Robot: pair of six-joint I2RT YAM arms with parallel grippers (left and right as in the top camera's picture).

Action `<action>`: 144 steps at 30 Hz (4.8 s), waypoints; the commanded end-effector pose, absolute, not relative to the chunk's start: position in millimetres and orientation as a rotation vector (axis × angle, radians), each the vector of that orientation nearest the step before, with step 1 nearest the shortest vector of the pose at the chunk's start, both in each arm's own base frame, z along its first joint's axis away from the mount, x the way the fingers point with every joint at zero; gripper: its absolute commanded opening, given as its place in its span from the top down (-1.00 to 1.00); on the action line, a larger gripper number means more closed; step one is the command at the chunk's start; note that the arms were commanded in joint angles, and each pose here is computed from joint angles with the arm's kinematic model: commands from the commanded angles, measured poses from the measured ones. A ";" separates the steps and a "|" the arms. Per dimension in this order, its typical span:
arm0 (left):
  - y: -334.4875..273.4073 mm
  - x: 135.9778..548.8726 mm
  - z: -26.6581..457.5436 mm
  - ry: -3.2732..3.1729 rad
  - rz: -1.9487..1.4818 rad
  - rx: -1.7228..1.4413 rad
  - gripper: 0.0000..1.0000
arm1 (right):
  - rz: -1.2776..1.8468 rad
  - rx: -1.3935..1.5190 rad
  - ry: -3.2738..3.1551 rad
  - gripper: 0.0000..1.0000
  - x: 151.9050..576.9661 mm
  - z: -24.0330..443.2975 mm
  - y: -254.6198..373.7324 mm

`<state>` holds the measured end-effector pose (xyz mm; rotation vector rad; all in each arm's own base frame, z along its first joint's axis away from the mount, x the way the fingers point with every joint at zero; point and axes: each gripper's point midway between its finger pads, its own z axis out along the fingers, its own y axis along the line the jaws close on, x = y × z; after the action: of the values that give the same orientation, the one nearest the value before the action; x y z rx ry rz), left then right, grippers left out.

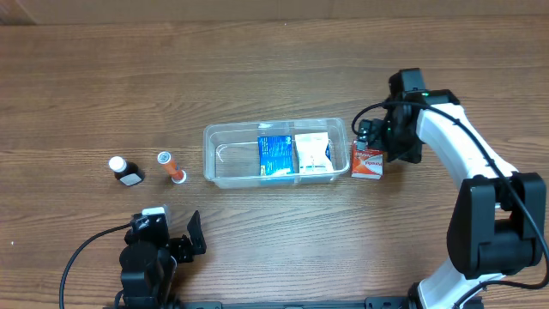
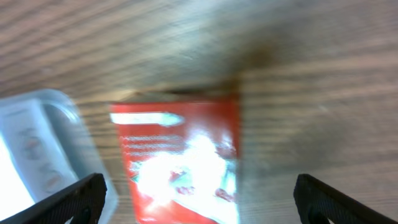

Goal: Pack container

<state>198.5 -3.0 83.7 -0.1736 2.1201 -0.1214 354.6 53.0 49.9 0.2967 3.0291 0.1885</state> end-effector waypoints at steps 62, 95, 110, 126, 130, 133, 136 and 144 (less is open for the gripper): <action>-2.1 199.1 84.5 2.111 -0.106 -0.158 -1.00 | 0.681 -0.309 2.644 -0.40 324.3 106.8 364.2; -2.1 199.1 84.5 2.111 -0.106 -0.158 -1.00 | 0.402 -0.180 2.520 -0.26 366.7 209.5 283.4; -2.1 199.1 84.5 2.111 -0.106 -0.158 -1.00 | 0.185 0.703 2.321 -1.00 349.5 313.8 -25.4; -2.1 199.1 84.4 2.112 -0.106 -0.159 -1.00 | 0.185 0.704 2.323 -1.00 349.1 313.4 -25.3; -2.1 199.1 84.5 2.111 -0.106 -0.158 -1.00 | 0.185 0.704 2.323 -1.00 349.1 313.4 -25.3; -2.1 199.1 84.5 2.111 -0.106 -0.158 -1.00 | 0.184 0.704 2.323 -1.00 349.1 313.4 -25.4; -2.1 199.1 84.5 2.111 -0.106 -0.158 -1.00 | 0.184 0.704 2.323 -1.00 349.1 313.4 -25.4; -2.1 199.1 84.5 2.111 -0.106 -0.158 -1.00 | 0.185 0.704 2.323 -1.00 349.1 313.4 -25.3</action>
<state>198.5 -3.0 83.7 -0.1736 2.1201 -0.1214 350.7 -25.4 307.3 0.7090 2.3424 0.1713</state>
